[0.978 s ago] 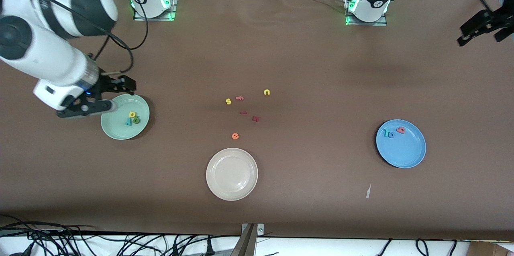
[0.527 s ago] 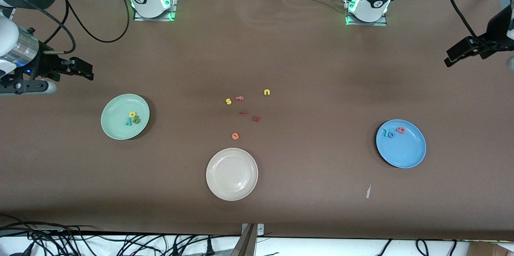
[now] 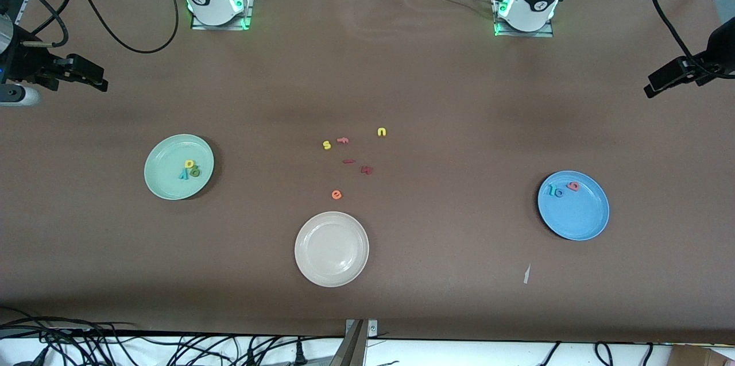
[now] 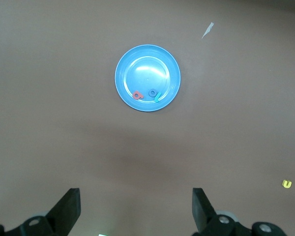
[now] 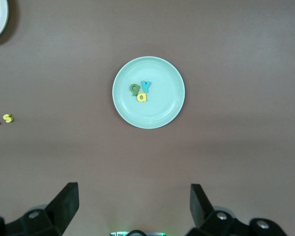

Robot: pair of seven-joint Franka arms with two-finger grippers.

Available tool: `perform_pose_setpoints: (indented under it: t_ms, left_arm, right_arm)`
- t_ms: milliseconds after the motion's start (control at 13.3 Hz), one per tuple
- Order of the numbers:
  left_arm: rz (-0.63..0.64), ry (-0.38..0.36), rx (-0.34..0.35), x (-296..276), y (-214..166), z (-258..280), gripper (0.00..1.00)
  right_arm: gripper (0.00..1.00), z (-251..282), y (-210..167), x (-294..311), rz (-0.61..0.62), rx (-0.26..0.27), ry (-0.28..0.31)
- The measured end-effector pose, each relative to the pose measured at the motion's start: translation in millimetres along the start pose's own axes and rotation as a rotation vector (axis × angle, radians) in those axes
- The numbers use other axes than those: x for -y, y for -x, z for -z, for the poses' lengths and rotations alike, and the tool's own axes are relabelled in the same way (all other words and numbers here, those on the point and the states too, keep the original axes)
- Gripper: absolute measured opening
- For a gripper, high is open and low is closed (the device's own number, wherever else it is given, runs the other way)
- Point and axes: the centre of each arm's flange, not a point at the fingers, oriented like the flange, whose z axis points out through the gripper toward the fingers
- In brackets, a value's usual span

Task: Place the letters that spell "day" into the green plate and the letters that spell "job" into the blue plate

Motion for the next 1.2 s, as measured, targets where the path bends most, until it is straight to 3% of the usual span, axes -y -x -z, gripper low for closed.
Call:
perform_pose_setpoints:
  t_ms: [828, 1204]
  left_arm:
    - [-0.01, -0.005, 0.036, -2, 7, -3, 1.0]
    - [-0.126, -0.014, 0.084, -9, 15, -6, 1.0]
  right_arm:
    - [1.0, -9, -2, 9, 0.016, 0.025, 0.003]
    - [1.0, -9, -2, 9, 0.016, 0.025, 0.003]
